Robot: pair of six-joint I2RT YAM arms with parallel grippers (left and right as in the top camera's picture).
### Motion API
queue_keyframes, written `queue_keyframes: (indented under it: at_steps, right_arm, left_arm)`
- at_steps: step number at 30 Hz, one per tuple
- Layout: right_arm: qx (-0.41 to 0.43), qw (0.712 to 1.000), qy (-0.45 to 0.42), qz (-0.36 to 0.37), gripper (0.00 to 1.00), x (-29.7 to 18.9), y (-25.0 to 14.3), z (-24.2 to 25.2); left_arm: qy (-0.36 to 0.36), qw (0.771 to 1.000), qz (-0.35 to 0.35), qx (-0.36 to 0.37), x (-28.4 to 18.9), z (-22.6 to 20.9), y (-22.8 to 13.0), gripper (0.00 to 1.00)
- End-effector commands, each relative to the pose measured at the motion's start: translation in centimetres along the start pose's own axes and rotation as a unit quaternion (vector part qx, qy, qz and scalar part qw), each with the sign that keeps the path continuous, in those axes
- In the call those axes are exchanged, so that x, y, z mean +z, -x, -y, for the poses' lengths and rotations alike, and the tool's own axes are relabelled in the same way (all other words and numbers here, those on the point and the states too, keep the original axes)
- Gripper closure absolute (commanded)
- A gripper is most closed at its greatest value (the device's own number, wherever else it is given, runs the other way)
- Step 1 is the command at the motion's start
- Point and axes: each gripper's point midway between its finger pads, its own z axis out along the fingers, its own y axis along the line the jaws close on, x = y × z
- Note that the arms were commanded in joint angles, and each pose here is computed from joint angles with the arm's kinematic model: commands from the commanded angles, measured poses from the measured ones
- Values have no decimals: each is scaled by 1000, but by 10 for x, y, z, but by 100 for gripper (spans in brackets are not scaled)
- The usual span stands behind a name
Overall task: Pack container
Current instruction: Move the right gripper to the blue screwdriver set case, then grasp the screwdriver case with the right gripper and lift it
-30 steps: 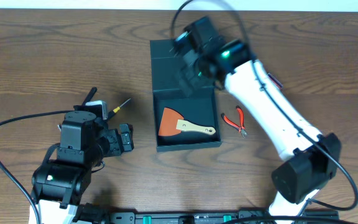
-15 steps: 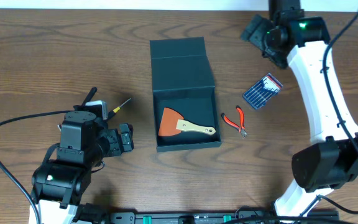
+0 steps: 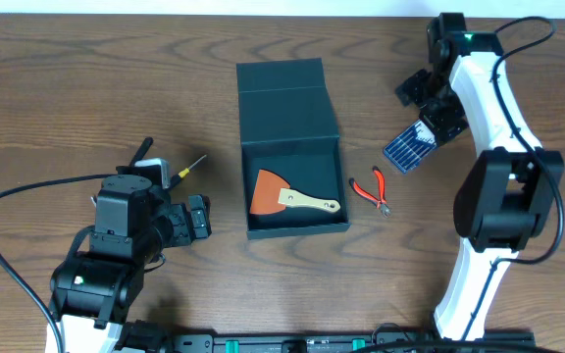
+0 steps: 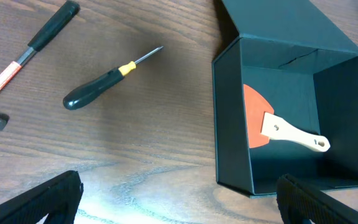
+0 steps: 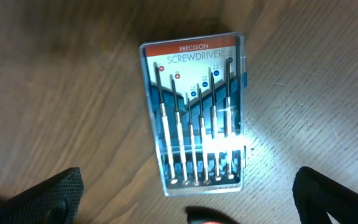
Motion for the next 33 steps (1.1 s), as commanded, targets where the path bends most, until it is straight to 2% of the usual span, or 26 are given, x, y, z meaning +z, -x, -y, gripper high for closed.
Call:
queue_keyframes:
  at_steps: [1,12,33]
  right_arm:
    - [-10,1000,-10,-5,1,11,3,3]
    - [-66,996,-45,-24,1,49,4,11]
    - [-88,994,-58,-35,1,84,4,18]
  left_arm:
    - [3,1000,12,9,-5,0,7,1]
    - [3,1000,12,8,-5,0,7,2]
    - [0,1000,19,9,-5,2,11,1]
